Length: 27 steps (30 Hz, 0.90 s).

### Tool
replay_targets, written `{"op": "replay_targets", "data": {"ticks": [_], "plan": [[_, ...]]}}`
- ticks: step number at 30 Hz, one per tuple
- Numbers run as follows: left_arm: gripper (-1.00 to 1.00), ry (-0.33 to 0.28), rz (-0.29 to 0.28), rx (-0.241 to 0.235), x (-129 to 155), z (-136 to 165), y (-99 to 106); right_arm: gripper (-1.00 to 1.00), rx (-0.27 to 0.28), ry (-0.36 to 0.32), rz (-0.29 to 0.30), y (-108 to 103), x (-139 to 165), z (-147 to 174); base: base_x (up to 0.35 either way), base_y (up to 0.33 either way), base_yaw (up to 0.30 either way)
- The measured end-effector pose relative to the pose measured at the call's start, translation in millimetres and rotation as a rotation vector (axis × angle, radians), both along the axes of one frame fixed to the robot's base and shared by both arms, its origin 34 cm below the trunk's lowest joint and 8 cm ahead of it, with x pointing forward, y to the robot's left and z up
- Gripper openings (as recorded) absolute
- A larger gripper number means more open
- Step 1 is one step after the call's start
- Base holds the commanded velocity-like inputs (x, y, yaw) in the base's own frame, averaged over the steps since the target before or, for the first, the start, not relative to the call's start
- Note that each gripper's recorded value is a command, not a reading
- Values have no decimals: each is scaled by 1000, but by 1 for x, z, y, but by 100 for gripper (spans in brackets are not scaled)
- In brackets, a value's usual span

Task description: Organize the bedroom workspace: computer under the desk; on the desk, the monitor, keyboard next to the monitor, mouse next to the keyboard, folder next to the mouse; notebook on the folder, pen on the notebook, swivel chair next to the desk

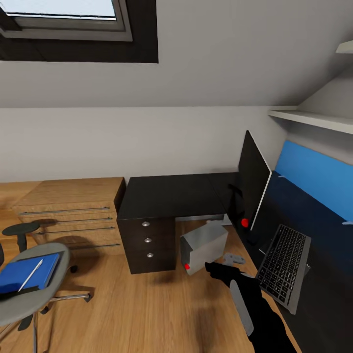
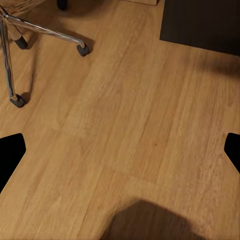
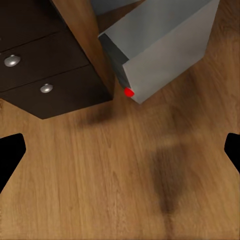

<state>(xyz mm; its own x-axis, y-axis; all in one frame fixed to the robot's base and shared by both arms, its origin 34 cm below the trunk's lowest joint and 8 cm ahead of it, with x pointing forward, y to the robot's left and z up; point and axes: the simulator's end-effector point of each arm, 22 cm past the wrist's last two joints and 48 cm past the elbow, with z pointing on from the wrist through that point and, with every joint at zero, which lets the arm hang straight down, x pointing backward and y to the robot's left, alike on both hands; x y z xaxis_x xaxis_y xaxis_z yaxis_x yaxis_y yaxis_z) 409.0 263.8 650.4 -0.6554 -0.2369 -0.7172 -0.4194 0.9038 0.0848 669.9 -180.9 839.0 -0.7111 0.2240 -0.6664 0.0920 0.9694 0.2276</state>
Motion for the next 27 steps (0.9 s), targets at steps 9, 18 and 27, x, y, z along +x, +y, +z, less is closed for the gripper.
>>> {"op": "replay_targets", "data": {"ticks": [9,18,27], "plan": [[100,0,0,0,0,0,0,100,1,-8,-3,-2,1,3,0,0,0],[100,0,0,0,0,0,0,100,3,-10,-4,-1,1,4,0,0,0],[100,0,0,0,0,0,0,100,4,-60,-11,-5,4,24,0,0,0]]}}
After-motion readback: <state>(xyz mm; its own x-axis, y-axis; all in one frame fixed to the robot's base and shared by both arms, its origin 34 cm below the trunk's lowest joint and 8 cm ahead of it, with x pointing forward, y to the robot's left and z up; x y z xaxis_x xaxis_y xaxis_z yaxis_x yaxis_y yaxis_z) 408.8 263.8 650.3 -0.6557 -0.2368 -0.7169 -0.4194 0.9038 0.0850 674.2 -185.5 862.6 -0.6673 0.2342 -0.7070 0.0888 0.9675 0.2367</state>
